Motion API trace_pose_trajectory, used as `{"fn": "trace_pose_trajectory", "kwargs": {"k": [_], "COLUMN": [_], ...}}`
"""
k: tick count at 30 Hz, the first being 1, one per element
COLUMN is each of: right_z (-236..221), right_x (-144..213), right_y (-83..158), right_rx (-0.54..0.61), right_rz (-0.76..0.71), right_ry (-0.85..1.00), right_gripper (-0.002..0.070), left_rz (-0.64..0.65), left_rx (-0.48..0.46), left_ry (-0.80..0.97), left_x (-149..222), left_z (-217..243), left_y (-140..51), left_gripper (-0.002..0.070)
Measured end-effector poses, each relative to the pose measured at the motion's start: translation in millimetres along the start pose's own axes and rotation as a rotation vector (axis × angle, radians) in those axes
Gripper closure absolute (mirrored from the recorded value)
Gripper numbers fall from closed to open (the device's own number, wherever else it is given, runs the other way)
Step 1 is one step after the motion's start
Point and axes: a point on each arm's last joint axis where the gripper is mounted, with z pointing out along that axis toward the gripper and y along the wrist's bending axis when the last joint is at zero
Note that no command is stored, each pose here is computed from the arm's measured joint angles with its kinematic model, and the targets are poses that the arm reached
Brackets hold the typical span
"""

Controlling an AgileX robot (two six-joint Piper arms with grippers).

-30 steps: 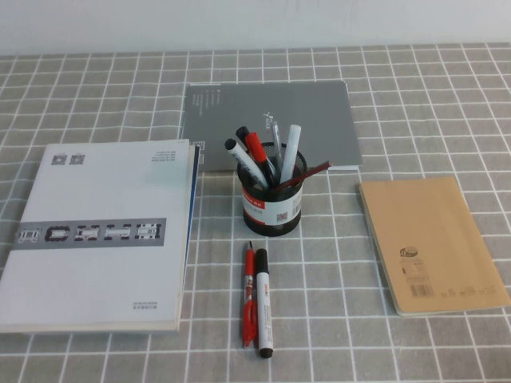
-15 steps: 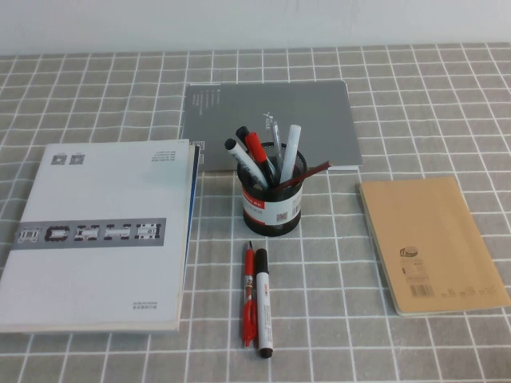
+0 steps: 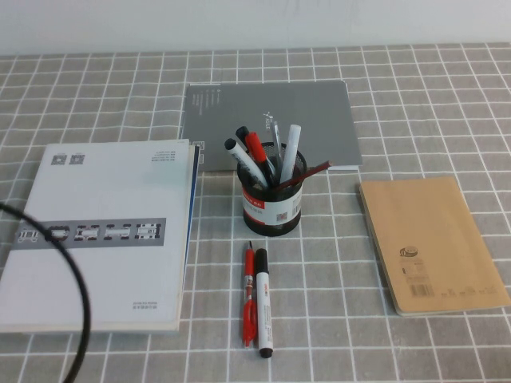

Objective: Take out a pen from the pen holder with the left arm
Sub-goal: 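Take a marker out of the pen holder and lay it on the table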

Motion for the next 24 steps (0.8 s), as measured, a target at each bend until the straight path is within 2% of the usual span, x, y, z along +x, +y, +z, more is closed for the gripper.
{"fn": "trace_pose_trajectory", "kwargs": {"k": [4, 13, 18, 21, 24], "right_z": [0, 0, 0, 0, 0], "right_x": [0, 0, 0, 0, 0], "right_y": [0, 0, 0, 0, 0], "right_rx": [0.0, 0.0, 0.0, 0.0, 0.0], "right_rz": [0.0, 0.0, 0.0, 0.0, 0.0], "right_ry": [0.0, 0.0, 0.0, 0.0, 0.0], "right_gripper": [0.0689, 0.0689, 0.0689, 0.0689, 0.0689], "left_rz": [0.023, 0.136, 0.093, 0.055, -0.005], "left_rx": [0.05, 0.25, 0.308, 0.364, 0.445], "left_ry": [0.026, -0.092, -0.064, -0.078, -0.125], "left_x": [-2, 2, 21, 31, 39], "left_z": [21, 65, 100, 116, 130], "left_y": [-8.5, -57.6, -72.1, -80.1, -89.4], "left_gripper": [0.0677, 0.0677, 0.0672, 0.0629, 0.0526]}}
